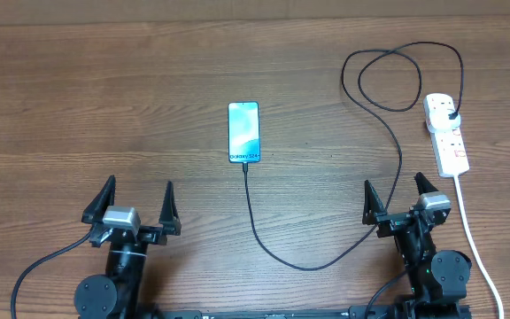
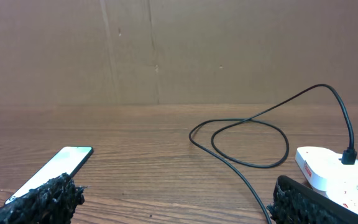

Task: Plug charger to phone and switch on socket

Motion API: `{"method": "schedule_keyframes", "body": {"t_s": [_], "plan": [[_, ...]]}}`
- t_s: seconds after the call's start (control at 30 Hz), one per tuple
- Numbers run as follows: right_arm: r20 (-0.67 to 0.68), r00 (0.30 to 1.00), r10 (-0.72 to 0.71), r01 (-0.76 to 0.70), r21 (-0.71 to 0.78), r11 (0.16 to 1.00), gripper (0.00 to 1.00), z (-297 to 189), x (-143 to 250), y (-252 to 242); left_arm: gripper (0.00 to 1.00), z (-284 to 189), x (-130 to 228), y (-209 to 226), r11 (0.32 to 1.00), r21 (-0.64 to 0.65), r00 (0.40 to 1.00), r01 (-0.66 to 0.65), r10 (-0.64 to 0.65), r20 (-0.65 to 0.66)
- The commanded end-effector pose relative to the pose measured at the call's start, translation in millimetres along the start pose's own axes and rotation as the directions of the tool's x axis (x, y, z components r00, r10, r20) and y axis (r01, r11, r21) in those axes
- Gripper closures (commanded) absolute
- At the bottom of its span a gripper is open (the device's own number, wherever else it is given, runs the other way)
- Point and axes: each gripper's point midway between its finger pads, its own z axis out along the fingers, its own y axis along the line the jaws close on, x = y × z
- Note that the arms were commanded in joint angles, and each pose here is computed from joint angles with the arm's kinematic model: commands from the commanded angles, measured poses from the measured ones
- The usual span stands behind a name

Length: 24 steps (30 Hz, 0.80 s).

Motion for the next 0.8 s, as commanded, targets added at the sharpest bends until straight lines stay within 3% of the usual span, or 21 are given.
{"method": "schedule_keyframes", "body": {"t_s": [0.0, 0.2, 0.43, 0.77], "plan": [[0.003, 1.0, 0.002, -0.002, 0.001, 1.0, 0.0, 0.1, 2.2, -0.1, 0.0, 3.9, 13.2, 11.6, 0.998, -0.057, 0.999, 0.034, -0.033, 0.027], [0.003, 1.0, 0.002, -0.002, 0.001, 1.0, 0.0, 0.1, 2.2, -0.1, 0.0, 8.3, 25.5, 16.2, 0.994, -0.069, 0.993, 0.086, -0.079, 0.092], [0.003, 1.0, 0.002, -0.002, 0.001, 1.0, 0.0, 0.1, 2.2, -0.1, 0.0, 5.5, 30.6, 38.5, 0.967, -0.19, 0.984, 0.167, -0.151, 0.096], [0.003, 1.0, 0.002, -0.002, 0.001, 1.0, 0.0, 0.1, 2.2, -0.1, 0.0, 1.6, 79.6, 47.7, 0.954, -0.27, 0.982, 0.13, -0.161, -0.095]]}}
